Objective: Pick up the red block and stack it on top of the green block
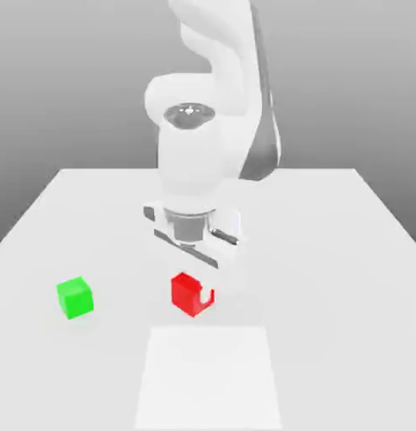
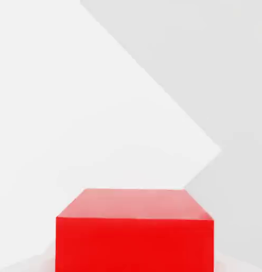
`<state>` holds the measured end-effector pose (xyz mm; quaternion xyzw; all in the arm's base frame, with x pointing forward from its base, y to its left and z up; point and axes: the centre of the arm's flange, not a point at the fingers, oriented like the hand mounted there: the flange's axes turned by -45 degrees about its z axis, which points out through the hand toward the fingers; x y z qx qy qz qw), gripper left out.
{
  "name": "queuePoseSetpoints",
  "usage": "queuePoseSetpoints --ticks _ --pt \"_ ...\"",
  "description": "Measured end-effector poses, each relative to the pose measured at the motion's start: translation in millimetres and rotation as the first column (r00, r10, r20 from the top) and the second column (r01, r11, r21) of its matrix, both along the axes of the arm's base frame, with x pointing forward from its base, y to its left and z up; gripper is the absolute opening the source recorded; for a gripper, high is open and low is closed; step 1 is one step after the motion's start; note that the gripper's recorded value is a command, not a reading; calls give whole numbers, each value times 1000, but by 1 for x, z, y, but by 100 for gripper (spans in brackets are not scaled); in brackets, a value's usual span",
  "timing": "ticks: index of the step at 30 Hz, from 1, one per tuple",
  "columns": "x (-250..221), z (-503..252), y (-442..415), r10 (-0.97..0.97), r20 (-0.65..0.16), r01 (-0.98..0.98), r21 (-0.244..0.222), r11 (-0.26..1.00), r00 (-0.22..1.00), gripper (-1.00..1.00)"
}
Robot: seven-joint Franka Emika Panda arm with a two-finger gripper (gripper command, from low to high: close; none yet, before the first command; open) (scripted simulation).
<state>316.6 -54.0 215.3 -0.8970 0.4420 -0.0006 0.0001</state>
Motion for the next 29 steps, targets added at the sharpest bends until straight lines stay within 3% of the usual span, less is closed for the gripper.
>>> queuePoseSetpoints --ticks 8,17,20,26,27,29 --pt "-18 13 -86 -419 0 419 1 908 908 -100" --pt "-68 28 -176 -797 1 797 1 605 605 -100" --pt "-82 23 -194 -857 0 857 2 515 515 -100" --pt "-83 -26 -197 -865 0 865 3 501 501 -100" --pt "-84 -32 -196 -865 0 865 2 502 502 100" --pt "-83 -32 -196 -864 0 864 2 504 504 100"
